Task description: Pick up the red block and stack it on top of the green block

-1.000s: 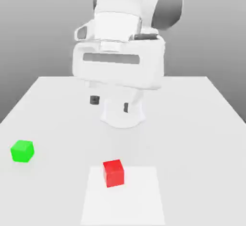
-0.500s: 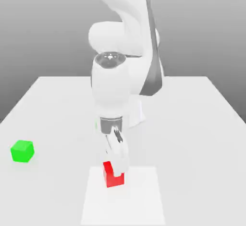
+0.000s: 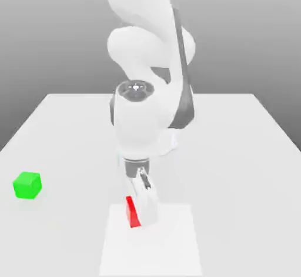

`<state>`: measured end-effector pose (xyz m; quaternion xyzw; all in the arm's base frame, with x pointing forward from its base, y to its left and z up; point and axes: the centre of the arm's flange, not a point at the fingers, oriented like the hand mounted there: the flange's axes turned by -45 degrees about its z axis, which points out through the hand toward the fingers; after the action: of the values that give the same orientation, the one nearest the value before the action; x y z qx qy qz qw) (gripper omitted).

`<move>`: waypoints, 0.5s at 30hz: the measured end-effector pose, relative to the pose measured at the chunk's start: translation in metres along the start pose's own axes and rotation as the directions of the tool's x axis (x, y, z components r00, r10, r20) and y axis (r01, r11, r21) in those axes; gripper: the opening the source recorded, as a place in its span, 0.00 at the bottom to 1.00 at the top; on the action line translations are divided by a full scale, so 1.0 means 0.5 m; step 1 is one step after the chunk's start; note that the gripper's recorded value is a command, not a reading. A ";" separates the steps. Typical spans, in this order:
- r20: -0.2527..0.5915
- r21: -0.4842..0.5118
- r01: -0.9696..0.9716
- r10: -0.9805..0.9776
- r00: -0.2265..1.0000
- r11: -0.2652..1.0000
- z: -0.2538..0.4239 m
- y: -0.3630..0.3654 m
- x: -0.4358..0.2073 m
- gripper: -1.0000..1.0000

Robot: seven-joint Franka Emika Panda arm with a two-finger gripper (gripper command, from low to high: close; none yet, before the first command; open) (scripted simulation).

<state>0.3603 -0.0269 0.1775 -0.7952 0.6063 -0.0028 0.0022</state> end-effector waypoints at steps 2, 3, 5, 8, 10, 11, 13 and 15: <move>0.000 -0.001 0.003 -0.003 1.000 1.000 -0.027 0.001 -0.002 0.00; 0.000 -0.002 0.005 -0.005 1.000 1.000 -0.039 0.002 -0.003 0.00; 0.000 -0.004 -0.016 0.016 1.000 1.000 -0.060 0.011 0.018 0.00; 0.001 -0.004 -0.146 0.146 0.989 0.989 -0.080 0.056 0.148 0.00; 0.001 -0.003 -0.228 0.228 0.974 0.974 -0.091 0.100 0.234 0.00; 0.001 -0.003 -0.268 0.268 0.963 0.963 -0.097 0.127 0.276 0.00; 0.000 -0.003 -0.347 0.347 0.938 0.938 -0.108 0.189 0.354 0.00; -0.001 -0.003 -0.424 0.424 0.906 0.906 -0.120 0.263 0.425 0.00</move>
<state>0.2892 -0.2669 0.2368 -0.6445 0.7646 -0.0013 0.0015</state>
